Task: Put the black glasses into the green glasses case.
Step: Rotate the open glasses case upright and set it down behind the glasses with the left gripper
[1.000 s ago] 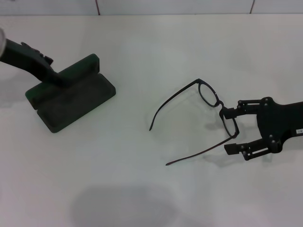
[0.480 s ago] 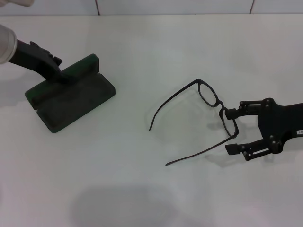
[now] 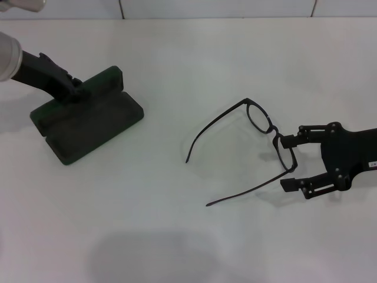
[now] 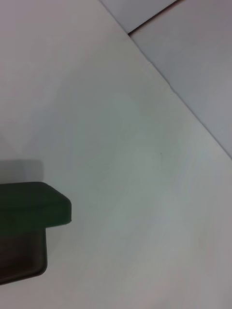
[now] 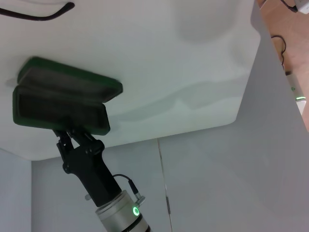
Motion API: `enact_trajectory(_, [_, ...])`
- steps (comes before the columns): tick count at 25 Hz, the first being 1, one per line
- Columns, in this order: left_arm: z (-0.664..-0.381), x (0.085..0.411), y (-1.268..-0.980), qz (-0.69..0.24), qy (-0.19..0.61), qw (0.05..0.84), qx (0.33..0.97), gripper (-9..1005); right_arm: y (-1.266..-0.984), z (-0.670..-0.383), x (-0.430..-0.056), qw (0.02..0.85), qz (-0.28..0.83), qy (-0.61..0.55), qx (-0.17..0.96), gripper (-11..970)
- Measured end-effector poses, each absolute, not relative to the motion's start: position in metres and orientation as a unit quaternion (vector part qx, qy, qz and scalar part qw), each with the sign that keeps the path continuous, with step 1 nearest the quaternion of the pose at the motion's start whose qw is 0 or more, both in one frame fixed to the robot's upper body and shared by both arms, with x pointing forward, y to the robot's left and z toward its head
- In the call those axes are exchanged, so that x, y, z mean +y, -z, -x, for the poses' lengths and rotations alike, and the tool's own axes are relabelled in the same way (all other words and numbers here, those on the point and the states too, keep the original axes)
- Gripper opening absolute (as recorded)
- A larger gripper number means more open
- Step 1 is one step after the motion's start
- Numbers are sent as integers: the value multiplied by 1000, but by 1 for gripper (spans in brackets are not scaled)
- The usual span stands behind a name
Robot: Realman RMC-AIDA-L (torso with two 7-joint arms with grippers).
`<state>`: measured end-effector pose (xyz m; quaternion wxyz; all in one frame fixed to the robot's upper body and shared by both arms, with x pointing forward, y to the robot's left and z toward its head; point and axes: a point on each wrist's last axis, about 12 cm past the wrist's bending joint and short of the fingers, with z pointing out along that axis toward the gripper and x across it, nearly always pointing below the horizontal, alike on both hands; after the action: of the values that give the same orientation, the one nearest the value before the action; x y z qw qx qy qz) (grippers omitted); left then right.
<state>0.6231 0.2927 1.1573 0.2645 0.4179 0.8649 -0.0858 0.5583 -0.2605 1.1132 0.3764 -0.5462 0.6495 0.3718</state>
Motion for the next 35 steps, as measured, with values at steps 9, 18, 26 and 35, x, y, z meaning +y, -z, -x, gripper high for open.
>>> enact_trajectory(9, [-622, 282, -1169, -460, 122, 296, 828, 208, -1112, -556, -263, 374, 543, -374, 652, 883])
enact_trajectory(18, [-627, 241, -1170, -571, 90, 380, 722, 207, -1109, -548, -267, 368, 538, -387, 652, 884])
enact_trajectory(26, [-626, 215, -1147, -620, 42, 358, 697, 207, -1107, -543, -268, 366, 535, -397, 650, 883])
enact_trajectory(35, [-615, 197, -1144, -651, 88, 336, 675, 206, -1105, -543, -268, 366, 533, -395, 652, 882])
